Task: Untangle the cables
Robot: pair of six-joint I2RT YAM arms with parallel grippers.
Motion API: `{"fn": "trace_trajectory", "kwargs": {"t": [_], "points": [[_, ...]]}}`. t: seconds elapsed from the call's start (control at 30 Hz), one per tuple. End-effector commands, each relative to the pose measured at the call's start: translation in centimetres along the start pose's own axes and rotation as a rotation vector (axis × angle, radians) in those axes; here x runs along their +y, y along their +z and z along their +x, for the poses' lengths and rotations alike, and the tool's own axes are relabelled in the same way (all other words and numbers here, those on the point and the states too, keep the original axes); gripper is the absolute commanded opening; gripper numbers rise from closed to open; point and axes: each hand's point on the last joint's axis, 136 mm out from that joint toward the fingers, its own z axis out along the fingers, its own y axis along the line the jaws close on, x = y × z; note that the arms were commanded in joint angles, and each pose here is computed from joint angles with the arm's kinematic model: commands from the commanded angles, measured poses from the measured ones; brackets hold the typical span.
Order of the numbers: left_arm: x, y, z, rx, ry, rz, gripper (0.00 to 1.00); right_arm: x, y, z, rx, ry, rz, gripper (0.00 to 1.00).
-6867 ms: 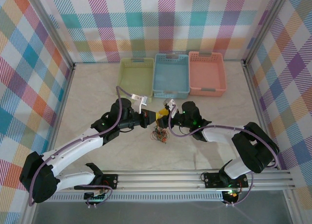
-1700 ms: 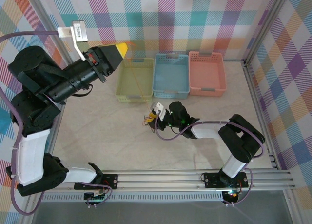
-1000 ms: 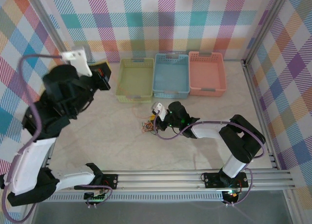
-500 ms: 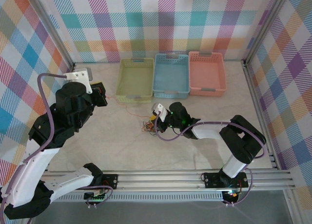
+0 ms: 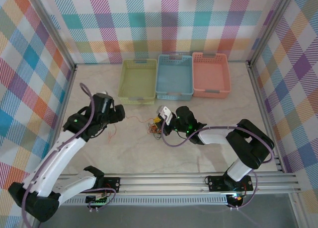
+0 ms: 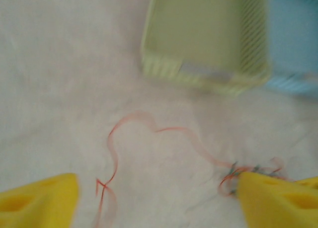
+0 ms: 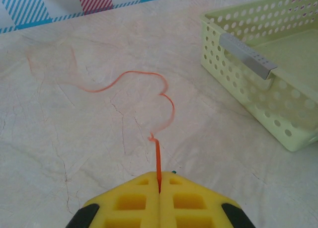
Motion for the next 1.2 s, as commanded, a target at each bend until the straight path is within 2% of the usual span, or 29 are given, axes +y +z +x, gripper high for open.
{"fn": "trace_trajectory", "kwargs": {"t": [0.0,0.07,0.2,0.3,0.4,0.53,0.6,0.73,0.8,0.9,1.17], "points": [[-1.3,0.5,1.5,0.066,-0.062,0.115,0.95,0.2,-0.5,-1.8,-0.059,-0.028,-0.005,0.00],[-2.8,0.6,1.9,0.076,-0.045,0.207,0.97,0.2,-0.5,-1.9,-0.063,-0.028,-0.009,0.00],[-7.2,0.2,2.1,0.101,0.026,0.446,0.90,0.4,-0.5,-1.8,-0.066,-0.032,-0.017,0.00],[-9.5,0.2,2.4,0.111,0.066,0.574,0.87,0.7,-0.7,-1.8,-0.063,-0.047,-0.037,0.00],[-9.4,1.4,3.0,0.123,0.038,0.545,0.85,0.6,-0.9,-1.7,-0.046,-0.042,-0.046,0.00],[-9.1,3.8,4.3,0.163,0.044,0.481,0.88,0.5,-1.5,-1.9,-0.051,-0.037,-0.058,0.00],[-8.7,5.3,4.8,0.217,-0.048,0.415,0.88,0.4,-1.6,-1.9,-0.061,-0.040,-0.055,0.00],[-12.1,6.2,7.0,0.333,-0.197,0.545,0.85,0.5,-1.5,-1.9,-0.069,-0.039,-0.061,0.00],[-12.4,6.5,7.8,0.341,-0.262,0.512,0.87,0.5,-1.5,-2.0,-0.072,-0.039,-0.066,0.00],[-13.4,5.8,8.3,0.342,-0.283,0.507,0.88,0.6,-1.5,-1.9,-0.072,-0.041,-0.067,0.00],[-14.7,6.0,7.0,0.289,-0.506,0.556,0.89,0.7,-1.5,-2.0,-0.075,-0.040,-0.079,0.00]]}}
